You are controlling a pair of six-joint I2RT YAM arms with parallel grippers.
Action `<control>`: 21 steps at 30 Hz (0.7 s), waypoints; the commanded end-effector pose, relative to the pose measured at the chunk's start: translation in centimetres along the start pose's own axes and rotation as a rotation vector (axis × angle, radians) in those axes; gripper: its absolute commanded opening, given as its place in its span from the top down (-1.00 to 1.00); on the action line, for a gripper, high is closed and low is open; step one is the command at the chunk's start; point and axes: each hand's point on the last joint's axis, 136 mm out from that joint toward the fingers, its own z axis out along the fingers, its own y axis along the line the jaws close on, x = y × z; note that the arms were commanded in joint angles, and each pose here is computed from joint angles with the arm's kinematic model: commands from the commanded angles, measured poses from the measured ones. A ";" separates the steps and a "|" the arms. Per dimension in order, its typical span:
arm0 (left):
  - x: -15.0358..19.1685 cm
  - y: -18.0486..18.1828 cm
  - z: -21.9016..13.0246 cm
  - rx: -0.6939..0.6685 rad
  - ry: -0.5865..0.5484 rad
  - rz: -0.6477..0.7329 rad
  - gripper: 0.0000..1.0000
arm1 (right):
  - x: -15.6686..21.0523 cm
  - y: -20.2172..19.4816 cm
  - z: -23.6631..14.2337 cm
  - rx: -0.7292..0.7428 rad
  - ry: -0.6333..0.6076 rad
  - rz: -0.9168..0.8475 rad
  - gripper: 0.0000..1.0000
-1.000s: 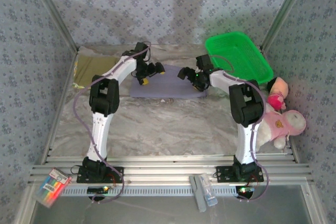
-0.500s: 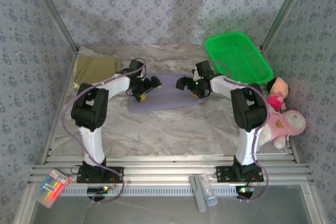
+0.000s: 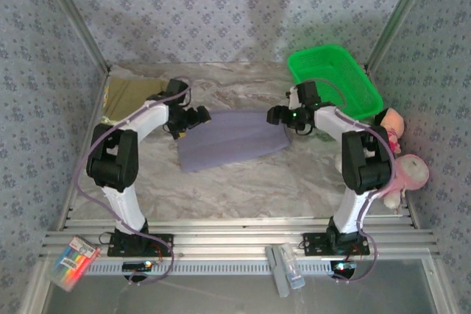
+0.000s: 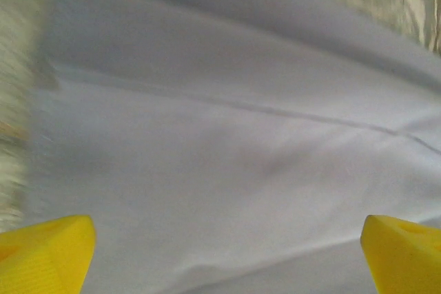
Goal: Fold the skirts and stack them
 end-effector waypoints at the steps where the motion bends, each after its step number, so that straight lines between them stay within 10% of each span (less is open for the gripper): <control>1: -1.1 1.9 -0.4 -0.104 0.000 0.109 -0.86 | -1.0 -0.9 0.3 0.044 0.037 -0.133 -0.40; 21: -2.6 3.3 3.4 -0.147 0.029 0.085 0.13 | -1.1 -1.6 3.7 0.023 0.107 -0.169 0.16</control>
